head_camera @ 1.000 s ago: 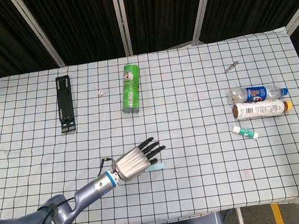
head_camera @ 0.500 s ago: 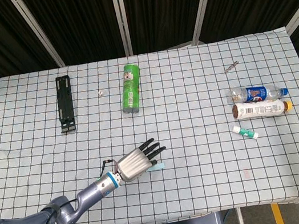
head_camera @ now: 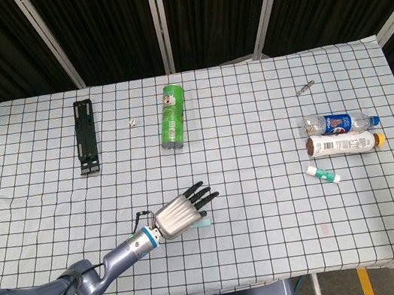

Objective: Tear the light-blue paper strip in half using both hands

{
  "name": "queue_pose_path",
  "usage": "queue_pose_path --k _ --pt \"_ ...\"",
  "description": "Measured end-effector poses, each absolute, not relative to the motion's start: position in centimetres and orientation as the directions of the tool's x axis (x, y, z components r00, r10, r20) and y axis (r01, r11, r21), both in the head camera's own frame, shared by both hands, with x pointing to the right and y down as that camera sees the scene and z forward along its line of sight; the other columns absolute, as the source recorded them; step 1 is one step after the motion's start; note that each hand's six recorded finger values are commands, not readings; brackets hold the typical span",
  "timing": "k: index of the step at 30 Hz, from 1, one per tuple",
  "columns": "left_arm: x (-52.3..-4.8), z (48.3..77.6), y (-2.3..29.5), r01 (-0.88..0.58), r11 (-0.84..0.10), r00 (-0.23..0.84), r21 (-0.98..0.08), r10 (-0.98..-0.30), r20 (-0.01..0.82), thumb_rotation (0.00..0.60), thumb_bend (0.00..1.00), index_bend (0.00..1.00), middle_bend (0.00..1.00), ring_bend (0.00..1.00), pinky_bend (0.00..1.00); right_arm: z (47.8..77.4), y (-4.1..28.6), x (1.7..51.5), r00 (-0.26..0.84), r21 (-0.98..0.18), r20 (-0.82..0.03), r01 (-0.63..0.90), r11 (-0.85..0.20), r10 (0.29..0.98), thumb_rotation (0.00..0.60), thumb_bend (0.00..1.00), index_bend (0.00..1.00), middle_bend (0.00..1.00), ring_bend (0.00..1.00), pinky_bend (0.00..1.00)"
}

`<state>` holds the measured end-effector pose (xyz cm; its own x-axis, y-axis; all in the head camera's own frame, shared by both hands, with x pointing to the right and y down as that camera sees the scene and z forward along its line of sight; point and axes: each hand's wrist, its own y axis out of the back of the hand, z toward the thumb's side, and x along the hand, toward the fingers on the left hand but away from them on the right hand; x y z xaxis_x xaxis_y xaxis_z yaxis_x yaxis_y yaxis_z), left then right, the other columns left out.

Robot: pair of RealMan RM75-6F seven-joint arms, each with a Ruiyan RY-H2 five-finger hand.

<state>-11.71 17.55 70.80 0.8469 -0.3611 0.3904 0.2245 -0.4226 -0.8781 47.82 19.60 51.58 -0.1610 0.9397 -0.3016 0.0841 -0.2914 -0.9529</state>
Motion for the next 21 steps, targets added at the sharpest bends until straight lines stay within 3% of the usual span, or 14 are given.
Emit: queue_pose_path --k 5,12,21 --pt "-11.7 69.8 16.4 0.171 -0.476 0.827 -0.863 -0.406 0.388 0.6 0.58 0.82 0.0 0.0 0.0 52.5 19.8 47.5 -0.154 -0.942 -0.333 0.103 -0.32 0.93 0.6 0.0 0.0 0.0 0.0 0.0" --pt "-11.8 67.3 14.1 0.119 -0.52 0.79 -0.846 -0.467 0.398 0.6 0.58 0.85 0.0 0.0 0.0 54.6 19.6 46.8 -0.117 -0.911 -0.404 0.146 -0.386 0.907 0.6 0.0 0.02 0.0 0.0 0.0" --pt "-11.8 63.2 10.6 0.055 -0.565 0.695 -0.823 -0.571 0.438 0.6 0.58 0.86 0.0 0.0 0.0 57.8 16.5 42.5 0.039 -0.81 -0.523 0.288 -0.511 0.851 0.6 0.0 0.17 0.0 0.0 0.0"
